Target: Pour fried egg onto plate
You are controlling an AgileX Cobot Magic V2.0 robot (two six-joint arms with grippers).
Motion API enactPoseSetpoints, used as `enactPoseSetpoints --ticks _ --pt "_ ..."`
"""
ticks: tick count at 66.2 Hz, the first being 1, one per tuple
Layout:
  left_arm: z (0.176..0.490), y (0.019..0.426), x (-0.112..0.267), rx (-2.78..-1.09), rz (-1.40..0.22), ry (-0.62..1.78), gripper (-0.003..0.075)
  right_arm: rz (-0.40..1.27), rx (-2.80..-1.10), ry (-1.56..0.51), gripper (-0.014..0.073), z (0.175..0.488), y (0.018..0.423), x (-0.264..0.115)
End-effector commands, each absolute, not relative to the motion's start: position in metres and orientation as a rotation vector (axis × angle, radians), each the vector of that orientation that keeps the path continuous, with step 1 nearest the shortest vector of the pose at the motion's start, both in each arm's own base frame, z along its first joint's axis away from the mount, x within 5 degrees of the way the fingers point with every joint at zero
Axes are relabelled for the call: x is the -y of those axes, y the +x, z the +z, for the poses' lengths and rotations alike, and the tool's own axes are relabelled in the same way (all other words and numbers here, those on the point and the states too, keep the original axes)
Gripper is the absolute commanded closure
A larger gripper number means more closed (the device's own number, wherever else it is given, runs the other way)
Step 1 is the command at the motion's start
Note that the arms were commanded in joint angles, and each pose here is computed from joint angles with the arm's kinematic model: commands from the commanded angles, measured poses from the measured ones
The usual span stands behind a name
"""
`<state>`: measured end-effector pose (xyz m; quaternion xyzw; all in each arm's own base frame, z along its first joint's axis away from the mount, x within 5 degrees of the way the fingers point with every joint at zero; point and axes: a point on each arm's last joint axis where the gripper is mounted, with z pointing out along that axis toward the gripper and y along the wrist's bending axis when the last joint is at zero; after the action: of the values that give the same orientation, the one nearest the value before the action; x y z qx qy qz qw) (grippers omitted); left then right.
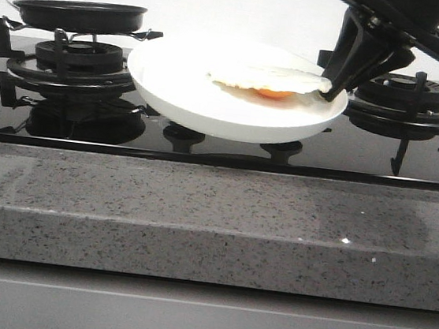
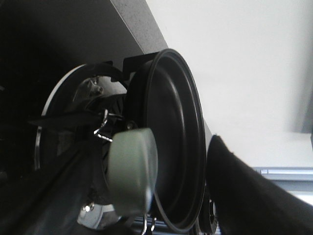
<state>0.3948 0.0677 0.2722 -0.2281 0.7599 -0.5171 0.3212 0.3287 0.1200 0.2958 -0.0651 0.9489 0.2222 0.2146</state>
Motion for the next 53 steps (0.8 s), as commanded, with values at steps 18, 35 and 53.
enactPoseSetpoints --ticks 18,35,53 --pt "0.322 0.365 -0.089 -1.971 -1.235 -0.438 0.0193 0.642 -2.535 -0.173 0.0661 0.317 0.327 -0.12" --pt "0.374 0.327 -0.08 -1.967 -1.017 -0.286 0.0195 0.642 -2.535 -0.173 0.0661 0.317 0.327 -0.12" --pt "0.432 0.267 -0.03 -2.004 -0.63 -0.076 0.0195 0.642 -2.535 -0.173 0.0661 0.317 0.327 -0.12"
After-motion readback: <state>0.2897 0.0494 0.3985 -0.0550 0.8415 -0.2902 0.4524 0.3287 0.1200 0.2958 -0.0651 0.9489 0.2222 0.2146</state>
